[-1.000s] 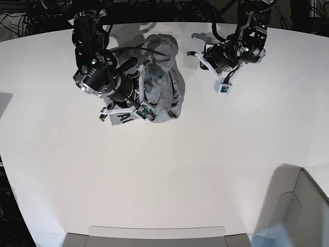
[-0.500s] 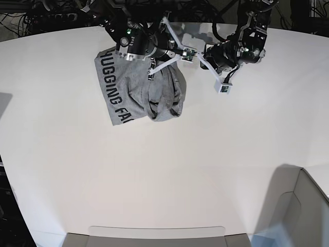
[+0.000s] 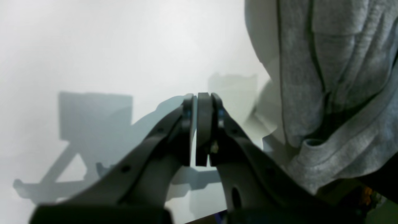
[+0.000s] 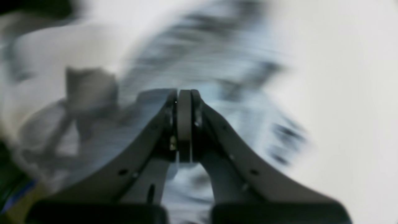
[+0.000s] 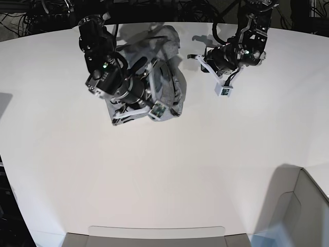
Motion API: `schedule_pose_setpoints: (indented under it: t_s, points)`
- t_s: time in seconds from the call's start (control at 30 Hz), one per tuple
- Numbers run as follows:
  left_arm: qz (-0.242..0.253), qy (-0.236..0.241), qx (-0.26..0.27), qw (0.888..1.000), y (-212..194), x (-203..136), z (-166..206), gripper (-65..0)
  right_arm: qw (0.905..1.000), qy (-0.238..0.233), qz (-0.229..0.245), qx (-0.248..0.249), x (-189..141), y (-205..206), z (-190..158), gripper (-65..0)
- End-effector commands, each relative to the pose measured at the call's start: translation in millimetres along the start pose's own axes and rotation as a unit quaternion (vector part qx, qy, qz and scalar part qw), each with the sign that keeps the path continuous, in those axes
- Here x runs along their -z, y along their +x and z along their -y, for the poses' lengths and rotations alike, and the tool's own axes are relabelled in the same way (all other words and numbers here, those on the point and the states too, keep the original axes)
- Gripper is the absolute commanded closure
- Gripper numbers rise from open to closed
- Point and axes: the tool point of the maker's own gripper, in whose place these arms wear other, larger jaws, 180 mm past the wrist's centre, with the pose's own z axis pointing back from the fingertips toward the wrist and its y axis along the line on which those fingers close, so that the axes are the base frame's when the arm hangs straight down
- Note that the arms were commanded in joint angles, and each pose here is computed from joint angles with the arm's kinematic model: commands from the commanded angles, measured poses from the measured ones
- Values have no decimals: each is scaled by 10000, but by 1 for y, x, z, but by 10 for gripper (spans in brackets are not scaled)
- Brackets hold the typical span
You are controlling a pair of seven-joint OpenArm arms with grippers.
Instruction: Fold the T-shirt properly
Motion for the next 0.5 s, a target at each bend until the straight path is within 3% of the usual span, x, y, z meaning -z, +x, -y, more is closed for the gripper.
schedule_pose_setpoints:
  t_s: [0.0,0.1,0.27,0.37,0.47]
  points:
    - [145,-6,23,9999,8,-4,0,-20,9998,-79,174,-12,-5,9,8,0]
    - [151,0,30,9999,9,-4,0,-20,10000,-49,1,-50,2,2,12,0]
    - [152,-6,26,9999,9,-4,0,-20,9987,406,-303,35,36,-1,2,0]
    - [152,-6,26,9999,9,-4,0,-20,9984,553,10,116,46,21,-2,0]
    - [152,-6,26,9999,9,-4,0,-20,9975,641,221,-186,48,52,-9,0]
